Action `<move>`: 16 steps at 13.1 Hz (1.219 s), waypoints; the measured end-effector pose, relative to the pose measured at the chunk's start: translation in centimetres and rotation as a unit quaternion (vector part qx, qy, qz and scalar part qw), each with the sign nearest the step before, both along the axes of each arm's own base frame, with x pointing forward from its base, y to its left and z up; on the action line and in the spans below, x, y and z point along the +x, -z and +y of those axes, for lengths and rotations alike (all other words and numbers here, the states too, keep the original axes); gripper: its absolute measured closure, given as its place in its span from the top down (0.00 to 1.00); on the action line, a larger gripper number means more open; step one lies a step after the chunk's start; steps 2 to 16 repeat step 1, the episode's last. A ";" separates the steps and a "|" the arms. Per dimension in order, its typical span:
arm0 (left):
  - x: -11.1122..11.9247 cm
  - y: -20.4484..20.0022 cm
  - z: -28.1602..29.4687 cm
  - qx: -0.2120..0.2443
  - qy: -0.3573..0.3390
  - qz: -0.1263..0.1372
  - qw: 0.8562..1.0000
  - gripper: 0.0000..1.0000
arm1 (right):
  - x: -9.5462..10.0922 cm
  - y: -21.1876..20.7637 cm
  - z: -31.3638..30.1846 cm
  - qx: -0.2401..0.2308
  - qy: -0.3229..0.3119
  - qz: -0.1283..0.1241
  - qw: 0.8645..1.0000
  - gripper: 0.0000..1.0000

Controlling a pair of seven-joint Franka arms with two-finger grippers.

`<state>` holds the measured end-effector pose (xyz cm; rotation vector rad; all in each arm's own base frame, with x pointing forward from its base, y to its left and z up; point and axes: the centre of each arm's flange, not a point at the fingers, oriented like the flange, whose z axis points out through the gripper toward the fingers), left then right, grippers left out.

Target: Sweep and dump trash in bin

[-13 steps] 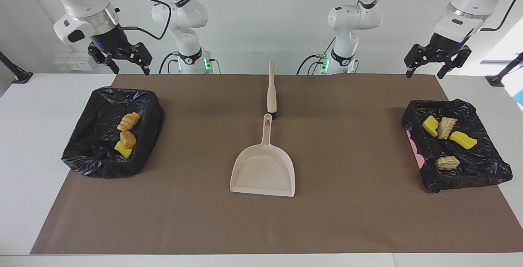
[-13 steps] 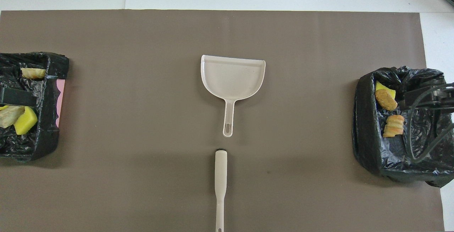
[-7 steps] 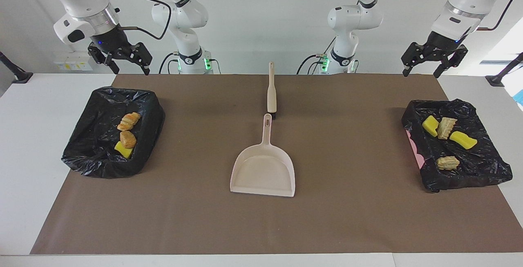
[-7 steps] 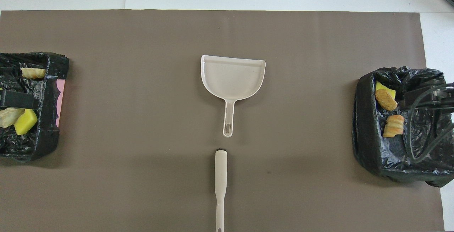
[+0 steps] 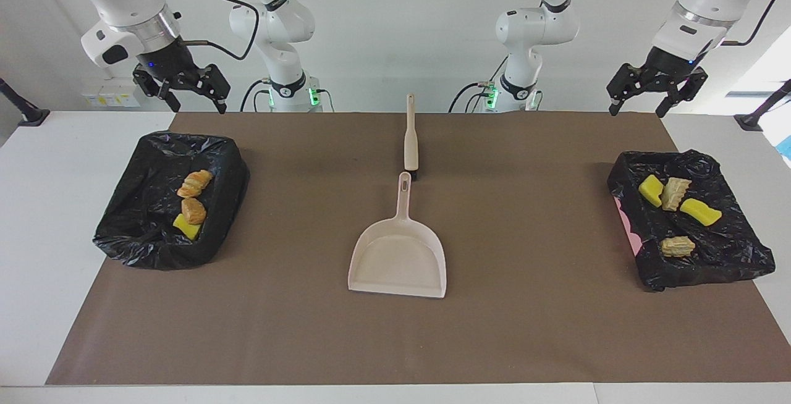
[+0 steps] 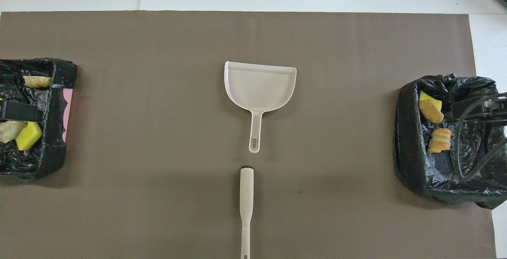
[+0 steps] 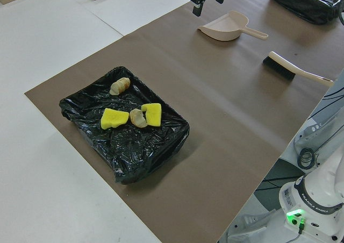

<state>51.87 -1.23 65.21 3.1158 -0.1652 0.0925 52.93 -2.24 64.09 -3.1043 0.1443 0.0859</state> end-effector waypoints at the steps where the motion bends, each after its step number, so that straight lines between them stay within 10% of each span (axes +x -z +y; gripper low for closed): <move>1: 0.0 0.0 0.0 0.000 0.000 0.000 1.000 1.00 | 0.0 0.0 0.0 0.000 0.000 0.000 1.000 1.00; 16: 0.0 0.0 0.0 0.000 0.000 0.000 1.000 1.00 | 0.0 0.0 0.0 0.000 0.000 0.000 1.000 1.00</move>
